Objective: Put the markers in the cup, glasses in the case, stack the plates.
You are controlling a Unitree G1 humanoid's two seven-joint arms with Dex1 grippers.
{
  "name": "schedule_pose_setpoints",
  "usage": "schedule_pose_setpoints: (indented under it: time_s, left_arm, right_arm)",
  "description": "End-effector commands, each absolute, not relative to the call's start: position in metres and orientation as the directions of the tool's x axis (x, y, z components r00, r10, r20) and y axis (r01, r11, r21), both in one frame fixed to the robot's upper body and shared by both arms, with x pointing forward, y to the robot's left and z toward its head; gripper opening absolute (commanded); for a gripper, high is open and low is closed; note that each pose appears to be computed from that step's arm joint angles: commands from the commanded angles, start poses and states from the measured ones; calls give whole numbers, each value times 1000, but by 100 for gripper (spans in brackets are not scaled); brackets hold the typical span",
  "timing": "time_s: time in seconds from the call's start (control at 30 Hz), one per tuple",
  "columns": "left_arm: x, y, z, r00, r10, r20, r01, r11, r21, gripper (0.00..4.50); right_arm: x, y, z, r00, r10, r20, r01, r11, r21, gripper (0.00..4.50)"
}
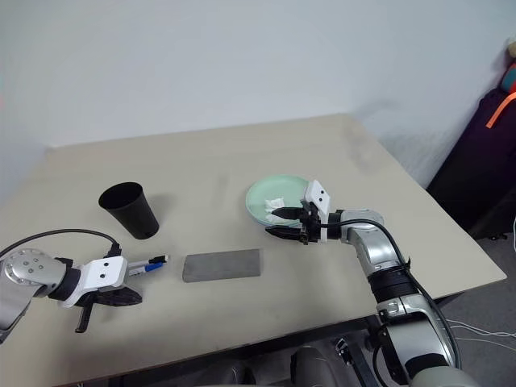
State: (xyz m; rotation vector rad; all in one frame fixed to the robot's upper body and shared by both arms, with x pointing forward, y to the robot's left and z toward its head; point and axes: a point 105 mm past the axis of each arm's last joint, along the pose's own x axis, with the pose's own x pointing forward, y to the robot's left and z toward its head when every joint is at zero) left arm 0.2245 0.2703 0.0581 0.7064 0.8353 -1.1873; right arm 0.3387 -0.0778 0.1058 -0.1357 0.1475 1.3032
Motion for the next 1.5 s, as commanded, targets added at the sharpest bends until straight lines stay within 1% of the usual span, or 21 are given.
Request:
schedule_pose_setpoints:
  time_s: [0.03, 0.13, 0.3, 0.4, 0.57, 0.7, 0.97, 1.17, 1.27, 1.37, 1.5]
  left_arm:
    - [227, 263, 69, 164, -549, -820, 969, 245, 30, 18]
    - [232, 265, 79, 185, -551, -814, 967, 249, 51, 86]
    - [251, 275, 100, 266, -524, -809, 951, 278, 132, 254]
    - [256, 283, 101, 273, -488, -829, 948, 282, 146, 254]
    - [259, 289, 96, 252, -472, -845, 950, 288, 122, 254]
    - [255, 290, 84, 206, -439, -875, 962, 256, 98, 254]
    - [257, 292, 61, 192, -414, -890, 963, 253, 91, 254]
    - [256, 292, 54, 167, -424, -890, 967, 246, 64, 254]
    - [256, 291, 57, 162, -437, -884, 969, 240, 59, 254]
    - [257, 289, 67, 160, -469, -869, 970, 236, 51, 254]
    - [265, 291, 84, 211, -476, -854, 965, 243, 103, 254]
  right_arm:
    - [343, -77, 121, 271, 951, -148, -962, 264, -68, 258]
    - [345, -76, 121, 273, 951, -147, -962, 265, -71, 258]
    - [348, -74, 122, 276, 951, -141, -961, 268, -76, 258]
    - [349, -73, 123, 275, 951, -142, -961, 267, -77, 258]
    - [350, -72, 123, 271, 952, -144, -962, 262, -77, 258]
    - [349, -74, 122, 265, 952, -152, -964, 257, -74, 258]
    - [348, -76, 122, 272, 950, -155, -962, 263, -72, 258]
    - [347, -78, 121, 283, 946, -156, -959, 275, -73, 258]
    - [347, -79, 121, 285, 946, -154, -958, 277, -74, 258]
    - [348, -78, 121, 287, 946, -154, -958, 278, -75, 258]
    - [349, -78, 121, 284, 946, -155, -958, 275, -75, 258]
